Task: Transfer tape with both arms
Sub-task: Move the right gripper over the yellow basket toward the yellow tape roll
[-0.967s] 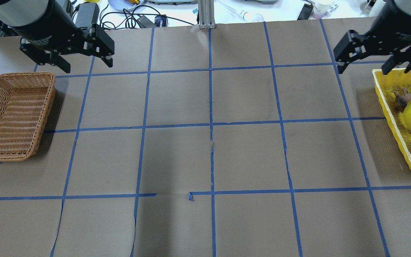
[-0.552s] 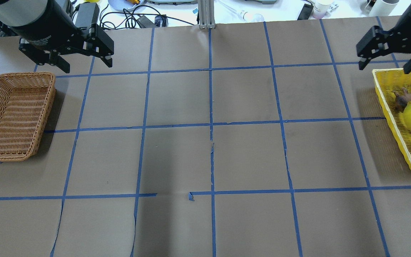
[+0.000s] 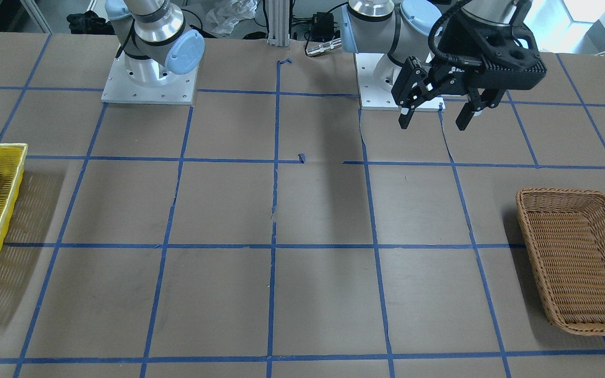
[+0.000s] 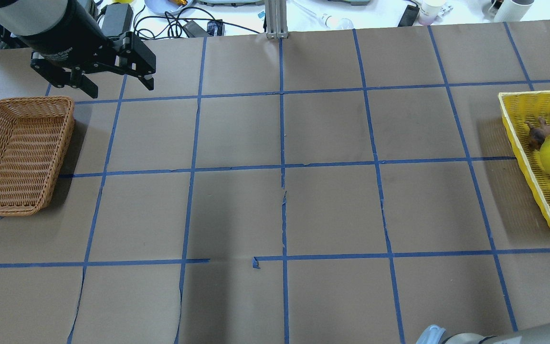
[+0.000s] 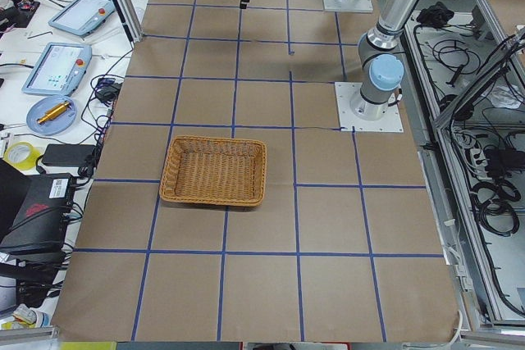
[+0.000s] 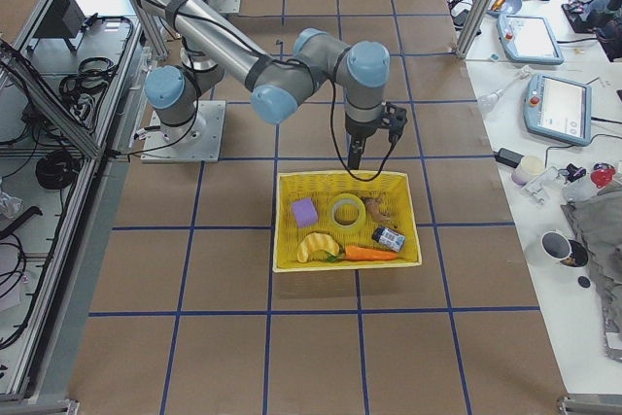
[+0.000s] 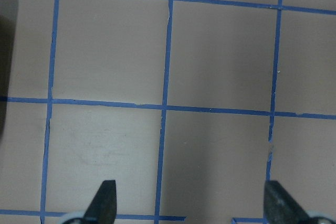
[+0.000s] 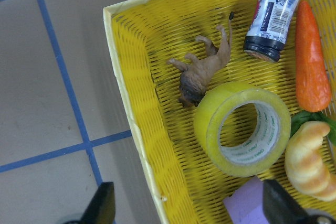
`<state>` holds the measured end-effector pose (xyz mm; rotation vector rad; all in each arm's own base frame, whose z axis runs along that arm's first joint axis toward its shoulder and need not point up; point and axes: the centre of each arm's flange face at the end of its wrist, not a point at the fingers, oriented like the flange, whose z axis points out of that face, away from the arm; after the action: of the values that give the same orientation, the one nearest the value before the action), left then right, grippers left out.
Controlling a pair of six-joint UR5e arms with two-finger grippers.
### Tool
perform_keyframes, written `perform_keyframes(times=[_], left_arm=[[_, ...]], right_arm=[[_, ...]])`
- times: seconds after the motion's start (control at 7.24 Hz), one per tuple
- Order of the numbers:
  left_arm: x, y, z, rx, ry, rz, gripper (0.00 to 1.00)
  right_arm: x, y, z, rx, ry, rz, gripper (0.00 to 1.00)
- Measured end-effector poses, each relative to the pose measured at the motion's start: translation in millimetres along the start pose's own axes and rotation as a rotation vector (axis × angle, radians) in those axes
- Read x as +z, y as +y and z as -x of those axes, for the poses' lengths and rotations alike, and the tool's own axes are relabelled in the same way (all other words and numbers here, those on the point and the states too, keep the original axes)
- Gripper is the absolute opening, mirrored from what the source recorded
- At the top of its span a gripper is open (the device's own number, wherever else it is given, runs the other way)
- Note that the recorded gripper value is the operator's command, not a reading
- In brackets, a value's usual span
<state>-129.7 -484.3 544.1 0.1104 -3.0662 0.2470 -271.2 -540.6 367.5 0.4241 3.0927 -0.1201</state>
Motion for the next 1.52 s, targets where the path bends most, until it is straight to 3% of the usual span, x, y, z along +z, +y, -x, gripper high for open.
perform_keyframes(times=[0.41, 0.83, 1.1, 1.52], left_arm=[[-1.2, -1.3, -0.3, 0.0, 0.002, -0.003, 1.0], [-1.0, -3.1, -0.1, -0.003, 0.004, -0.005, 1.0], [-0.8, -3.6, 0.1, -0.003, 0.004, -0.005, 1.0], [-3.1, -1.6, 0.1, -0.003, -0.001, -0.009, 1.0]], right_arm=[[77.3, -14.2, -26.0, 0.004, -0.003, -0.023, 1.0], [111.7, -14.9, -31.8, 0.019, -0.006, 0.004, 0.99], [127.1, -14.8, -36.8, 0.03, -0.014, 0.023, 0.75], [144.3, -16.8, -39.4, 0.037, -0.027, 0.032, 0.12]])
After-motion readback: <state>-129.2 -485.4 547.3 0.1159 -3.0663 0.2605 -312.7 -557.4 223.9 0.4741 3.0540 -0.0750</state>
